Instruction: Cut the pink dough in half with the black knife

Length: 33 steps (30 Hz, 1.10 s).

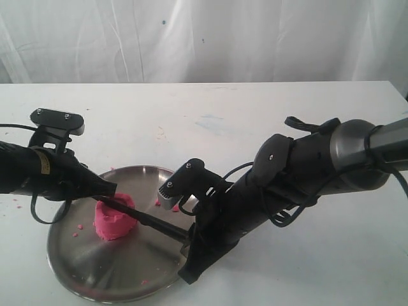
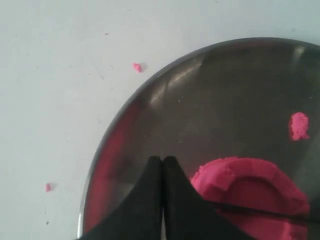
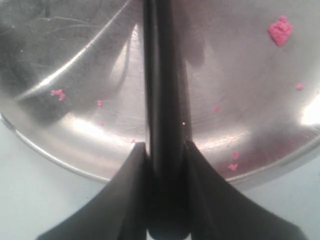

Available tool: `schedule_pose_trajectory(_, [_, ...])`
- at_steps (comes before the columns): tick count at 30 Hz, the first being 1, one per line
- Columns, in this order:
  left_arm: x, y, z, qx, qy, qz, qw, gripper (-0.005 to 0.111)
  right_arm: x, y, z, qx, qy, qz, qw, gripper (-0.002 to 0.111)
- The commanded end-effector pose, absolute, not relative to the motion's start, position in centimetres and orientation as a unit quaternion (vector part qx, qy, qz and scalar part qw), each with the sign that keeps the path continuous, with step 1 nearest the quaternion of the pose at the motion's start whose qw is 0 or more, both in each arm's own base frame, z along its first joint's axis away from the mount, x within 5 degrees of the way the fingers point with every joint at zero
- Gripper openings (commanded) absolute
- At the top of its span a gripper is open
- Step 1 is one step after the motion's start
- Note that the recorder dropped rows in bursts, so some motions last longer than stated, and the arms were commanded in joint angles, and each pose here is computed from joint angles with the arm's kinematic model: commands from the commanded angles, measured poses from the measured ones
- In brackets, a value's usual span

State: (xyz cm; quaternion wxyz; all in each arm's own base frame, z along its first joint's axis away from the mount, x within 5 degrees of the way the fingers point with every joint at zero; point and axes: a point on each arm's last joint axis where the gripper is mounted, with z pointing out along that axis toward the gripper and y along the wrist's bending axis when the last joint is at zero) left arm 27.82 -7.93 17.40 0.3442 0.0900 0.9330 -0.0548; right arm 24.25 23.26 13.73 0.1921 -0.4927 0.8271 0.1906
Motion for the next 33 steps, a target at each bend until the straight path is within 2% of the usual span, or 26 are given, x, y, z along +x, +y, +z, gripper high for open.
schedule_pose_trajectory(1, [27.6, -7.8, 17.5, 0.080, 0.933, -0.059, 0.346, 0.000, 24.3, 23.3, 13.6, -0.486, 0.831, 0.189, 0.192, 0.000])
schedule_pose_trajectory(15, [27.6, -7.8, 17.4, 0.080, 0.935, -0.057, 0.342, 0.000, 24.3, 23.3, 13.6, -0.486, 0.831, 0.189, 0.192, 0.000])
schedule_pose_trajectory(24, [27.4, -9.5, 16.1, 0.119, 0.937, -0.060, 0.324, 0.000, 24.3, 23.3, 13.6, -0.486, 0.831, 0.189, 0.192, 0.000])
schedule_pose_trajectory(33, [27.3, -9.5, 15.7, 0.121, 0.942, -0.054, 0.310, 0.000, 24.3, 23.3, 13.6, -0.486, 0.831, 0.189, 0.192, 0.000])
